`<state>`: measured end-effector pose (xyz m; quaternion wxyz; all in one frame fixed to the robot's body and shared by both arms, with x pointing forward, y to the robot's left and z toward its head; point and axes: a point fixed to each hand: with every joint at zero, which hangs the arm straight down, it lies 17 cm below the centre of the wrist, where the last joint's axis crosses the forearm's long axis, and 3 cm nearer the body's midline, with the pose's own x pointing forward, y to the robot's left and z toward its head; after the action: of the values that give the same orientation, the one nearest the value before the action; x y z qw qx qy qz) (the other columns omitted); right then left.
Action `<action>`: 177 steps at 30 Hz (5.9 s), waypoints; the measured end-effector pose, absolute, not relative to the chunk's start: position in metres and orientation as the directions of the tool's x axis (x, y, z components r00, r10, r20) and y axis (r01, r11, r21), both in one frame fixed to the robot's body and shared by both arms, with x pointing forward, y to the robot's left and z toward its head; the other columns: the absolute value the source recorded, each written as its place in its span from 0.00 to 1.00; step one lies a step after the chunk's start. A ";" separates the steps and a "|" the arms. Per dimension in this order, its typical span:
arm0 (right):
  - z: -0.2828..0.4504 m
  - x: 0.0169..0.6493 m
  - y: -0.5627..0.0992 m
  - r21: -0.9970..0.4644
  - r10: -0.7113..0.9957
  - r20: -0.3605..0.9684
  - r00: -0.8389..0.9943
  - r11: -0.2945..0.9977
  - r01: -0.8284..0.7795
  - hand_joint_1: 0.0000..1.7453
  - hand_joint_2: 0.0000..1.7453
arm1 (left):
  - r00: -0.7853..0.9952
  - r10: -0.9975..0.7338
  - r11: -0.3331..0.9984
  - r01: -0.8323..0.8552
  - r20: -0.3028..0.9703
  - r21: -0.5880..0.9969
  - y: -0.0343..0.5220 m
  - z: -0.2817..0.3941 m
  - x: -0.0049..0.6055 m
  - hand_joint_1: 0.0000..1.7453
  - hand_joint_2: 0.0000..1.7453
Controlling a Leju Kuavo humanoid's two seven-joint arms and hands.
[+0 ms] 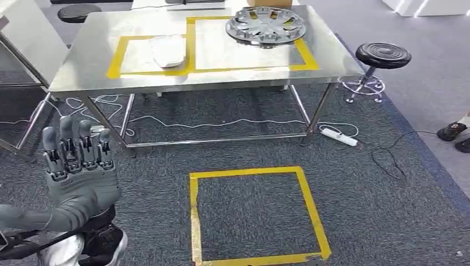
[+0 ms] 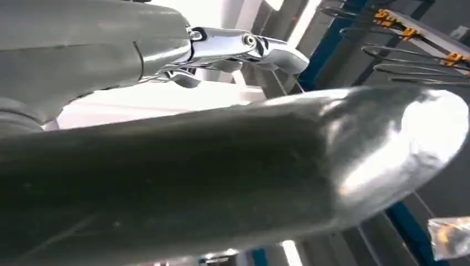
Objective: Take the parts from the cabinet and place them on the table.
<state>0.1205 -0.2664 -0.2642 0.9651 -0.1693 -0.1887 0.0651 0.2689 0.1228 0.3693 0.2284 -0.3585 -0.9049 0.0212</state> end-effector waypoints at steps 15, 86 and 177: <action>-0.265 0.120 -0.266 -0.352 0.196 0.336 0.921 0.933 -0.070 0.00 0.00 | -0.234 0.325 0.925 0.281 0.917 -0.256 0.126 0.098 0.379 0.00 0.00; -0.273 0.091 -0.263 -0.314 0.152 0.211 0.966 0.946 -0.080 0.00 0.00 | 0.869 -0.443 0.888 0.391 0.220 0.243 0.208 -0.270 0.105 0.00 0.00; -0.274 0.091 -0.256 -0.283 0.155 0.205 0.967 0.955 -0.093 0.00 0.00 | 0.712 -0.696 0.703 0.649 0.095 0.289 0.222 -0.274 0.089 0.00 0.00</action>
<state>0.0911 -0.2562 -0.2743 0.9821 -0.1369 -0.1129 0.0631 0.0895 0.2223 -0.2736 0.9175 0.1182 -0.0987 -0.3666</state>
